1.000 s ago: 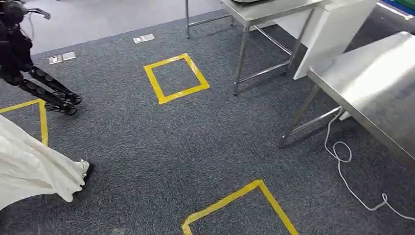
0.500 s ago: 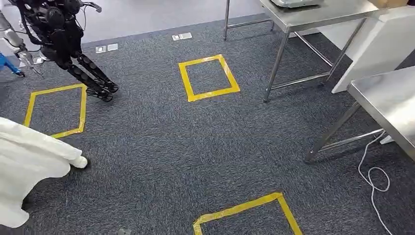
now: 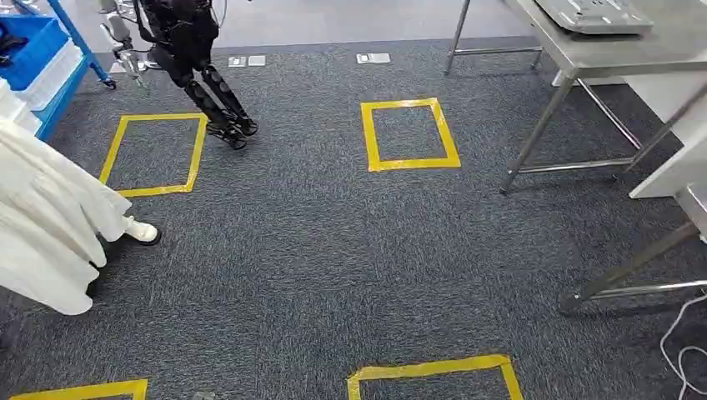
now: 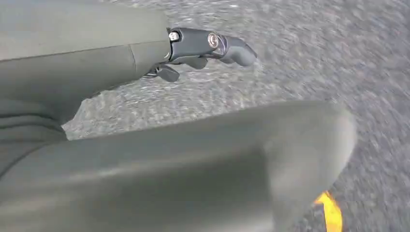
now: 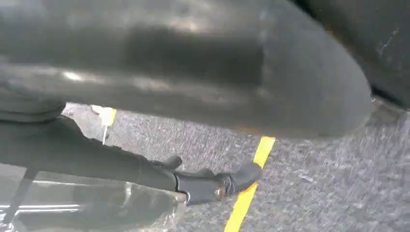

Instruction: Take the parts from the cabinet and place them on the table.

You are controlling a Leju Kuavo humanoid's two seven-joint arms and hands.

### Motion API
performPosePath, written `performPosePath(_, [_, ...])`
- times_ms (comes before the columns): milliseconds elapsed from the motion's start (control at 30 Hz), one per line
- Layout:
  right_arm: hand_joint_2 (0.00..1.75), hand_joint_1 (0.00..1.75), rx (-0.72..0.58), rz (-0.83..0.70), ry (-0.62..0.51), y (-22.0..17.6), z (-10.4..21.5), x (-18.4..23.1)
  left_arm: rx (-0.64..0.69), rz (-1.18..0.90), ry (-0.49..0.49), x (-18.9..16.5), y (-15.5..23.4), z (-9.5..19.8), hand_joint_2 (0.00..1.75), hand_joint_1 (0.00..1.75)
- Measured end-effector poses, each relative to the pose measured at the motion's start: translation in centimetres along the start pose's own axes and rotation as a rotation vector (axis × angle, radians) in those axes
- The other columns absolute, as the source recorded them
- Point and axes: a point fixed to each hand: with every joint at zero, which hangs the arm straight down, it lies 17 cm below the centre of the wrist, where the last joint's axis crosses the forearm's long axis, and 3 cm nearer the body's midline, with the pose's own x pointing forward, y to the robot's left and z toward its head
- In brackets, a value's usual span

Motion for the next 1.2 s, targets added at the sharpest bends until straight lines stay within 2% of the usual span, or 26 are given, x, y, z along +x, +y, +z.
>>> performPosePath(700, [0.00, 0.00, 0.025, 0.019, 0.027, 1.0, 0.1, -0.7, -0.006, -0.021, 0.028, -1.0, 0.9, 0.0, 0.00, 0.00])
performPosePath(1200, [0.00, 0.00, 0.031, -0.005, 0.012, 1.2, 0.1, -0.4, -0.028, -0.037, 0.006, 0.6, 0.3, -0.3, 0.00, 0.00])
